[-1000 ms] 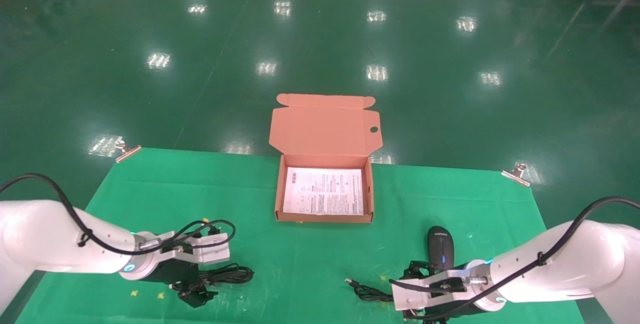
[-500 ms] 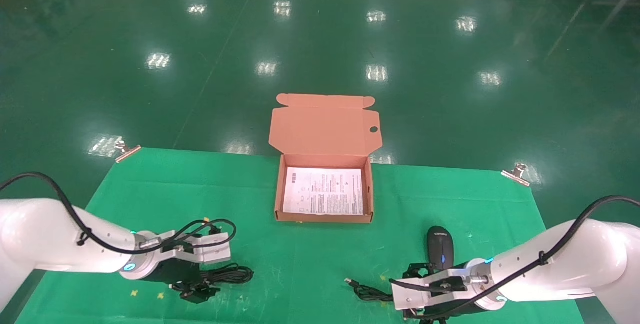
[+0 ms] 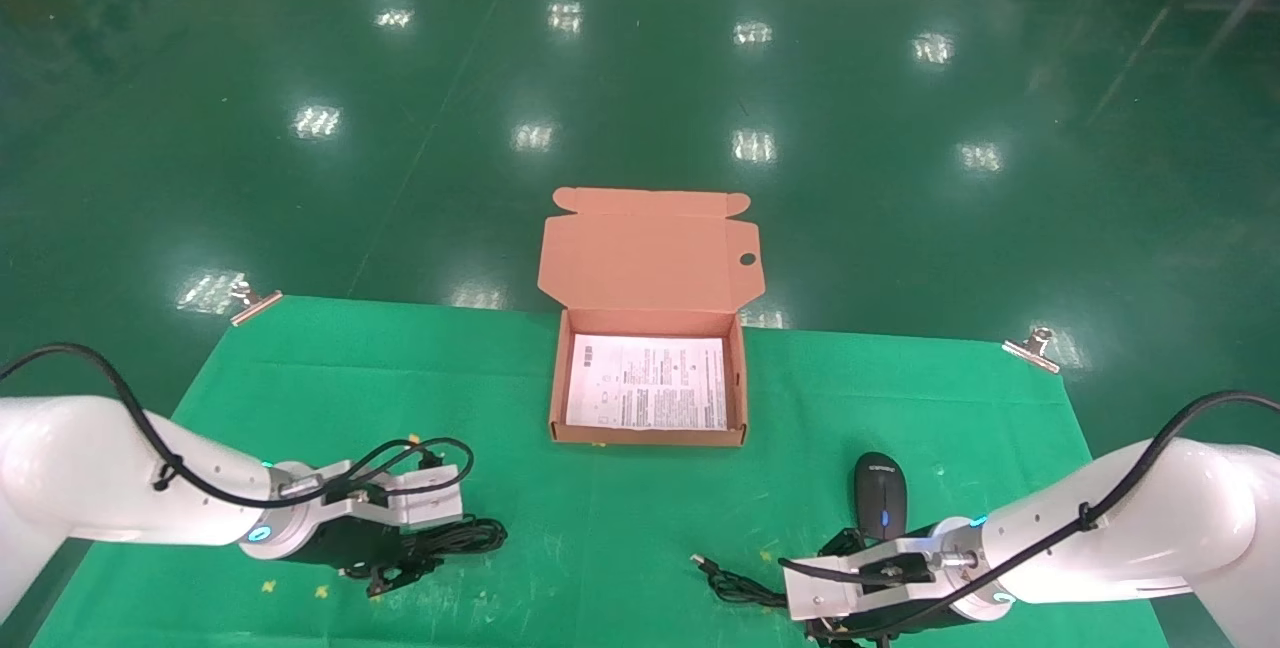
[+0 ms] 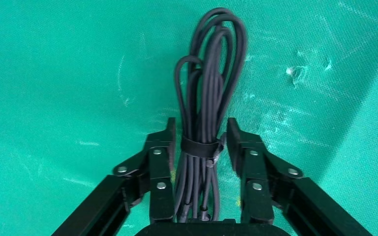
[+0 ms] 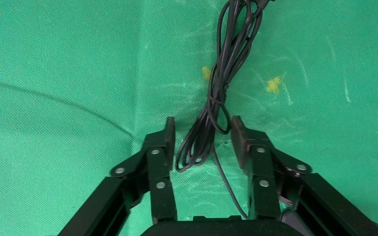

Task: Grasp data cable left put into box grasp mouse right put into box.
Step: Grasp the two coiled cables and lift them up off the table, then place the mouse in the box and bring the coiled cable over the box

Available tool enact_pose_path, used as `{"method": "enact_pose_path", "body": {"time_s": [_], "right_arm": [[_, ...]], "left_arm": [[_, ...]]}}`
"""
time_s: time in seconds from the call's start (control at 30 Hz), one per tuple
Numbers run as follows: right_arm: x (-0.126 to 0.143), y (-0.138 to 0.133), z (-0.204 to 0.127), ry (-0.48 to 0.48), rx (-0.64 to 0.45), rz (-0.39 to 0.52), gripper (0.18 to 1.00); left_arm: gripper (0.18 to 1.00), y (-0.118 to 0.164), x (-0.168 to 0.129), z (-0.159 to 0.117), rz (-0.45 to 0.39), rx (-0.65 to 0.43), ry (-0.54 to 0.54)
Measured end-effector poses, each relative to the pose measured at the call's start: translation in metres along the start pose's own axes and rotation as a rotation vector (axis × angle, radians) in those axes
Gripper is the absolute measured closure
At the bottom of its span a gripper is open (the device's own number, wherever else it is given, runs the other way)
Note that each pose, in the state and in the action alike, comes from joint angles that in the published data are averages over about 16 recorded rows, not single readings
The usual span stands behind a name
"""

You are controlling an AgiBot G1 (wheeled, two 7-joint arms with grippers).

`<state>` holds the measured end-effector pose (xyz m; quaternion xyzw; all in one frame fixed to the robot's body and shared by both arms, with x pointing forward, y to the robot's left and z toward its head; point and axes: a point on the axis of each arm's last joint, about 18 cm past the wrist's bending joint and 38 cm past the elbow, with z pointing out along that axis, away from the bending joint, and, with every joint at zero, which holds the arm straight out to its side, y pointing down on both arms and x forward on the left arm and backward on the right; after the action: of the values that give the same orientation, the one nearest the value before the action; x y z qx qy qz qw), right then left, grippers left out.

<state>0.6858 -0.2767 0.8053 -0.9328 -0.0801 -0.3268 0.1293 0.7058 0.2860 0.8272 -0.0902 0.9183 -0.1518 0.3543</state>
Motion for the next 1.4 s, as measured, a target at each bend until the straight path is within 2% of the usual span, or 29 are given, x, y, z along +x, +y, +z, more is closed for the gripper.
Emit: {"method": "enact_pose_path", "body": {"time_s": [0.27, 0.43, 0.63, 0.8, 1.0, 1.2, 1.4], "right_arm": [[0.0, 0.0, 0.0, 0.0, 0.0, 0.0, 0.787], [0.002, 0.001, -0.003, 0.006, 0.001, 0.005, 0.875], [0.016, 0.006, -0.023, 0.062, 0.015, 0.044, 0.935], [0.041, 0.011, -0.06, 0.17, 0.035, 0.087, 0.957], [0.084, 0.006, -0.124, 0.361, 0.072, 0.102, 0.965], [0.13, -0.024, -0.184, 0.55, 0.132, 0.052, 0.967], [0.172, -0.069, -0.222, 0.681, 0.214, -0.019, 0.967]], "left_arm": [[0.798, 0.0, 0.0, 0.0, 0.0, 0.001, 0.0], [0.857, -0.001, -0.001, -0.001, 0.003, 0.002, -0.001], [0.891, -0.007, -0.009, -0.011, 0.034, 0.02, -0.026], [0.897, -0.018, -0.025, -0.031, 0.085, 0.051, -0.087], [0.899, -0.042, -0.051, -0.068, 0.174, 0.097, -0.212], [0.9, -0.073, -0.075, -0.106, 0.256, 0.14, -0.369], [0.901, -0.106, -0.095, -0.136, 0.307, 0.18, -0.508]]}}
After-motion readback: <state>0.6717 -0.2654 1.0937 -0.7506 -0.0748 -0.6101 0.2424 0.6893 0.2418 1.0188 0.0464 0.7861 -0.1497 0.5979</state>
